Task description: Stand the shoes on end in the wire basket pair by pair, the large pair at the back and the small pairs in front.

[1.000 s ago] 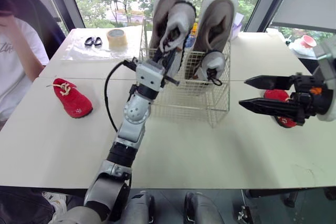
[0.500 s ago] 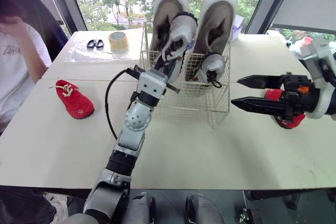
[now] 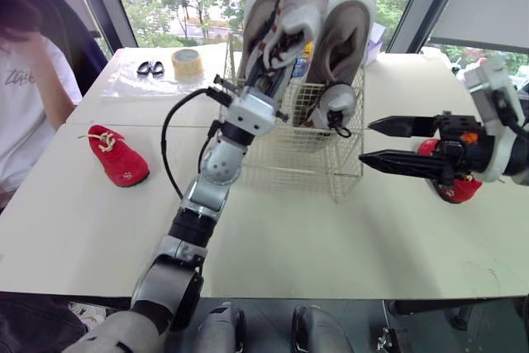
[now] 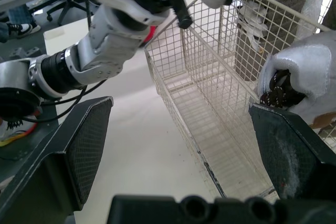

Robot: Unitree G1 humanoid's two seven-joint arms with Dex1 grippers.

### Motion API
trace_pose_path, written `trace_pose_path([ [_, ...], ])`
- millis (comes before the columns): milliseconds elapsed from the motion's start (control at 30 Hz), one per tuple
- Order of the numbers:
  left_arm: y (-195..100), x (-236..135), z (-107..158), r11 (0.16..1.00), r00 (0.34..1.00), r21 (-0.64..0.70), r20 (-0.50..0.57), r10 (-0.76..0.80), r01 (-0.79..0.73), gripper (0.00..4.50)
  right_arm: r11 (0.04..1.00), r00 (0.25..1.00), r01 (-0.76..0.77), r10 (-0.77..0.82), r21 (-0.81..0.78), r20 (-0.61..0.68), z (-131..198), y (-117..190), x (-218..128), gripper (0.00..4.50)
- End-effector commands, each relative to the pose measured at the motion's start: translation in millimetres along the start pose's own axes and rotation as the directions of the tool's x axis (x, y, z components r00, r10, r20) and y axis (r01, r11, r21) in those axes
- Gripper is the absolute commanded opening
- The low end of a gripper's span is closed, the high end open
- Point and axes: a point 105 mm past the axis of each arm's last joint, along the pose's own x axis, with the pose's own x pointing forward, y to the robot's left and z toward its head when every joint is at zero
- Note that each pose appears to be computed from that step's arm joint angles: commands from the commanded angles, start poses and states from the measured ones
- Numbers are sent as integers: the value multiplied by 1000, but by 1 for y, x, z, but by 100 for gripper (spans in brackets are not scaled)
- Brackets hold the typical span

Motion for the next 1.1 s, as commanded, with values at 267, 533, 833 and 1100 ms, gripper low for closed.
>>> trace_pose_path([
  [267,-11,-18,-34,996,992,-91,-125,-3,-8,5,999,999,22,-21,-39,37,9,6,-4,450],
  [533,-7,-30,-23,986,986,-159,-162,28,-54,415,999,999,22,-21,-30,43,7,4,-3,450],
  [833,4,-43,-1,984,978,-172,-207,0,-36,444,999,997,19,-17,-34,71,9,-2,2,450],
  [1100,28,-45,38,982,969,-134,-188,-158,134,444,990,986,133,-127,-46,109,12,-27,-6,450],
])
